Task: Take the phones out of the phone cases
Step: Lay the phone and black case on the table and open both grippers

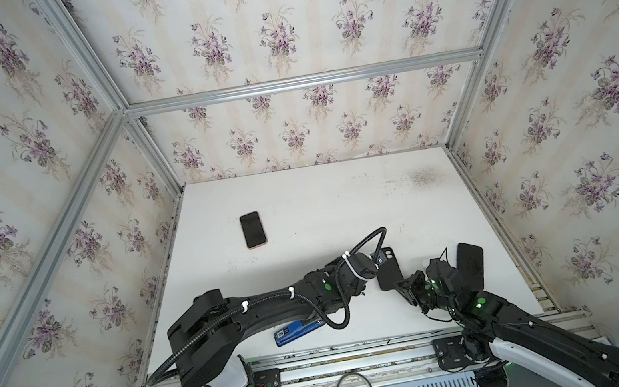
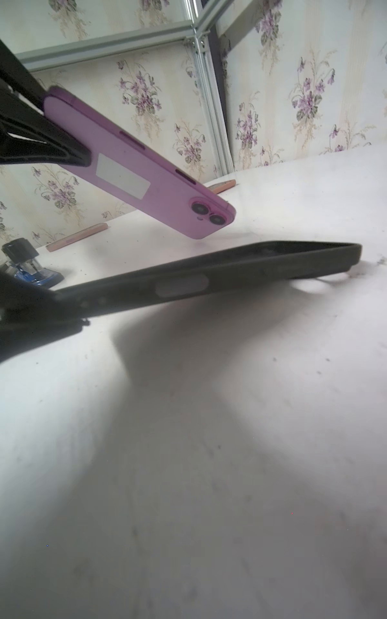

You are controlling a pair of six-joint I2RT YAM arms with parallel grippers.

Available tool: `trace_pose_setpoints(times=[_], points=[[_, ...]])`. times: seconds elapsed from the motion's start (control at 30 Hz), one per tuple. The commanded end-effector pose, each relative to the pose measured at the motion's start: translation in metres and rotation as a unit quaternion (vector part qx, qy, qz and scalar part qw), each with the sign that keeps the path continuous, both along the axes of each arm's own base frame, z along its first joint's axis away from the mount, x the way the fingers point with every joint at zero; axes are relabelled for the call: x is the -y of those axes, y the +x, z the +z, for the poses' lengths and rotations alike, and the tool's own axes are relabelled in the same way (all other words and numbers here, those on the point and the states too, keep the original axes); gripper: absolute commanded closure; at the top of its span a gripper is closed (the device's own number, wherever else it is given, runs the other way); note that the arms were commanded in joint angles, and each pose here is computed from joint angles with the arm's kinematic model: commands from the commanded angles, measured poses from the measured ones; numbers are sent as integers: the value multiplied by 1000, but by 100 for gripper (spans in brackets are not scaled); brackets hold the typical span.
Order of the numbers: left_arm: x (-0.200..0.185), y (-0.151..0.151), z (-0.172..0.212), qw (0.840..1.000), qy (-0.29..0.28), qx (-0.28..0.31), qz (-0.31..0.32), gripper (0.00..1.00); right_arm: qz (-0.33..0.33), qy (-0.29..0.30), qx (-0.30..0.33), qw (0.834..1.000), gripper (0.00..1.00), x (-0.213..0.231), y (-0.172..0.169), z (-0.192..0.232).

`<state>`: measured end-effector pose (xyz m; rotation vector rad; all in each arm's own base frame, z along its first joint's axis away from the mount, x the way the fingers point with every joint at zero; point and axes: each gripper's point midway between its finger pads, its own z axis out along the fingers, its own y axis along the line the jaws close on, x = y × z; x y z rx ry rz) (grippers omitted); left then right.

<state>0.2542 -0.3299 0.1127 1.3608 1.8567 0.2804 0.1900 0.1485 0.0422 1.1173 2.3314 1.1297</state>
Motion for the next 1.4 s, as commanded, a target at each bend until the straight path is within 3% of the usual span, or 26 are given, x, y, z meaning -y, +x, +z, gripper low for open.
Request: trace_pose_setpoints(times=[0.0,0.4,0.5,0.67,0.93,1.0,1.2,1.37], points=[[2,9,3,1000,8,29,5,100,7,40,31,999,100,-15,19,25],[13,10,-40,996,71,25,-44,100,11,49,22,998,100,-29,66,19],[15,8,-48,996,78,19,-51,94,17,55,22,998,100,-35,75,18],[10,7,-63,994,96,9,-51,74,20,50,7,999,100,-38,79,6],[3,5,-79,992,119,-1,-47,69,25,51,-10,998,100,-37,77,-5],[5,6,-80,992,117,-3,-46,61,29,55,-10,998,100,-39,78,-5],[5,8,-71,995,95,-3,-31,22,32,56,-19,998,99,-39,74,-9],[0,11,-34,999,32,8,2,5,35,48,-21,998,54,-36,68,-7]])
